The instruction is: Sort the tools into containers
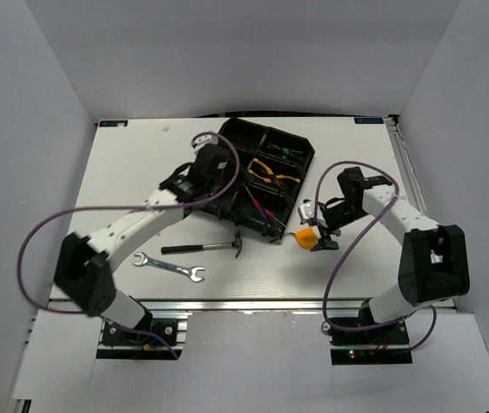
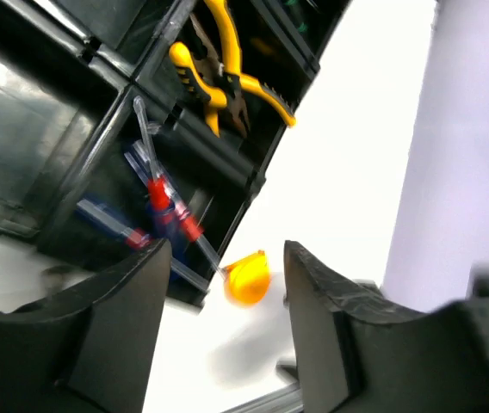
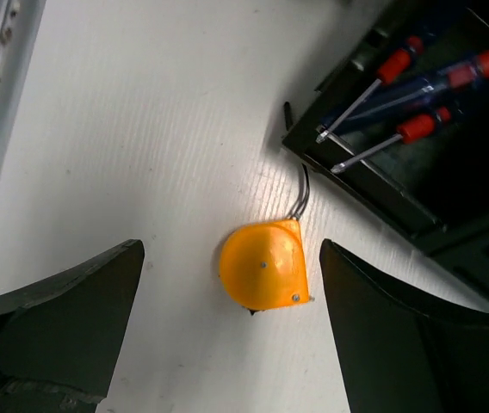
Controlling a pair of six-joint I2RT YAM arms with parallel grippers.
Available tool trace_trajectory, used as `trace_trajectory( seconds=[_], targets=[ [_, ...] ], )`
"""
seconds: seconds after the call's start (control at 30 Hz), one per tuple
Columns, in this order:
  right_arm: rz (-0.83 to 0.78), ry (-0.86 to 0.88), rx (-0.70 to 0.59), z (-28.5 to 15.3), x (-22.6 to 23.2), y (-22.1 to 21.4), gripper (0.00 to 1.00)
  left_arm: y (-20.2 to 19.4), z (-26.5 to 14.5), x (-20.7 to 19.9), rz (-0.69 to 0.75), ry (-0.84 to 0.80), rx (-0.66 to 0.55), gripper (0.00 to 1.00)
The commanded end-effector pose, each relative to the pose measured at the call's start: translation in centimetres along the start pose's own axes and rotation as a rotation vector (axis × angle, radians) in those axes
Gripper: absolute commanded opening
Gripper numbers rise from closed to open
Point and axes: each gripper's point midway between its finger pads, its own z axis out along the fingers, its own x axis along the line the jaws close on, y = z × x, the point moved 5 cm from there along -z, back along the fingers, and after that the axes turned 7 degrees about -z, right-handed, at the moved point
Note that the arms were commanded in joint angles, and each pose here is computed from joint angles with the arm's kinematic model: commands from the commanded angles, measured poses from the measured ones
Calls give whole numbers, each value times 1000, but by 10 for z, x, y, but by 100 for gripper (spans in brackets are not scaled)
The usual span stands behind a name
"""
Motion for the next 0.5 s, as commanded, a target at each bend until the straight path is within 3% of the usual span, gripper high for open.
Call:
trace_trajectory(
  seconds=[0.0,0.03,0.13,0.3,0.47],
  targets=[
    [-169,69,84,10,-4,-15,89,10,-40,9,239,-146,-76,70],
    [-175,69,93,10,-11,-17,89,11,-47,17,244,-139,-90,78],
    [-129,137,114,18,-18,-32,90,17,-71,51,250,-103,-148,87],
    [-91,162,162,28,-18,-45,89,22,-104,88,165,-57,-241,90],
    [-60,151,185,33,-20,-55,89,17,-108,109,120,-33,-261,91]
  ],
)
